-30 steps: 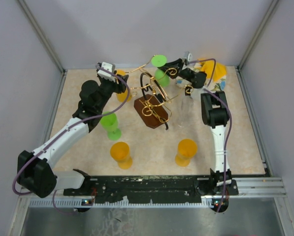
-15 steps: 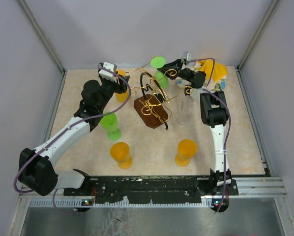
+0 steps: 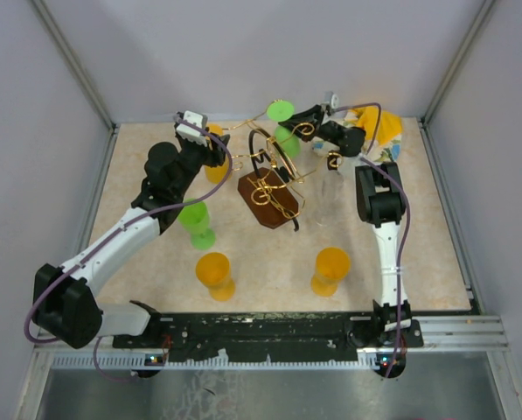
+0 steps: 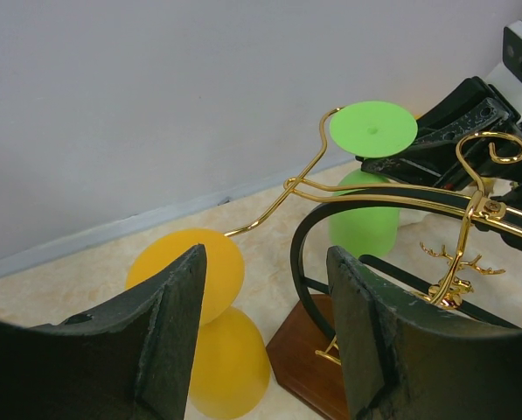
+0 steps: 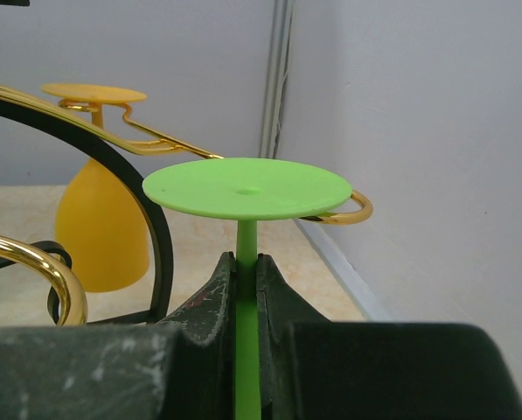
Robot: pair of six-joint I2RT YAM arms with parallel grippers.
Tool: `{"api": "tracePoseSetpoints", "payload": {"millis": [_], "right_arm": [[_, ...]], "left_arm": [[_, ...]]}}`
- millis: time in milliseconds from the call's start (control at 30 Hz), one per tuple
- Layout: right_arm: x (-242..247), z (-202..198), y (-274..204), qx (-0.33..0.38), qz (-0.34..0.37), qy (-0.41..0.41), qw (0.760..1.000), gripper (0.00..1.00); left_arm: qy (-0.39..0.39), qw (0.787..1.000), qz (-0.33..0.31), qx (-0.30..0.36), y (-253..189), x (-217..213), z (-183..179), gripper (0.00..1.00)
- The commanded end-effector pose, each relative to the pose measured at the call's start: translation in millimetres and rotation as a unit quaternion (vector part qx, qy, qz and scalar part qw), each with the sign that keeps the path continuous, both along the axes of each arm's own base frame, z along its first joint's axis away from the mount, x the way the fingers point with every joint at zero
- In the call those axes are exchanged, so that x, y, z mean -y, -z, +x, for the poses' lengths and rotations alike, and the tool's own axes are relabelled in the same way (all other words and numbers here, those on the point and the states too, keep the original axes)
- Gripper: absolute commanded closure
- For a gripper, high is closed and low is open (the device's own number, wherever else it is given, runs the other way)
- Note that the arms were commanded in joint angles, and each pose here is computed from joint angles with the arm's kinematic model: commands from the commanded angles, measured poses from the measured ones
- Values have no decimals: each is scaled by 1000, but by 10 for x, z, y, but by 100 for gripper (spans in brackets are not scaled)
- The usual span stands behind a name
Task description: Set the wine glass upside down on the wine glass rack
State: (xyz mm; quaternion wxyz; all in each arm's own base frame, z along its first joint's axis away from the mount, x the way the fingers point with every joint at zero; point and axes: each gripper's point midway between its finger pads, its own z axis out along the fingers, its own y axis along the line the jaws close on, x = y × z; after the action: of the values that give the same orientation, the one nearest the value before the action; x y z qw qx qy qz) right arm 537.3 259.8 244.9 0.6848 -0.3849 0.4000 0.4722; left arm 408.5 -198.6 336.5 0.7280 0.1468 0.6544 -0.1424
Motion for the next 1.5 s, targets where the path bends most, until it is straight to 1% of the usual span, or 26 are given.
{"api": "tracePoseSetpoints", "payload": {"millis": [0, 300, 567, 800, 1133, 1467], "right_arm": [[63, -275, -618, 126, 23, 6, 992, 100], [107, -350, -869, 146, 37, 22, 988, 100], [119, -365, -820, 138, 36, 25, 990, 100], [31, -397, -819, 141, 29, 6, 990, 100], [-85, -324, -787, 139, 34, -12, 990, 100], [-144, -276, -579, 121, 20, -14, 992, 100]], "left_arm": [[5, 1000, -1, 9, -106, 11, 13, 37], [8, 1000, -5, 7, -99, 22, 5, 37], [7, 1000, -3, 4, -76, 12, -4, 37], [10, 1000, -5, 2, -62, 34, 13, 37], [2, 1000, 2, 9, -99, 1, 19, 37], [1, 1000, 4, 3, -55, 6, 32, 37]]}}
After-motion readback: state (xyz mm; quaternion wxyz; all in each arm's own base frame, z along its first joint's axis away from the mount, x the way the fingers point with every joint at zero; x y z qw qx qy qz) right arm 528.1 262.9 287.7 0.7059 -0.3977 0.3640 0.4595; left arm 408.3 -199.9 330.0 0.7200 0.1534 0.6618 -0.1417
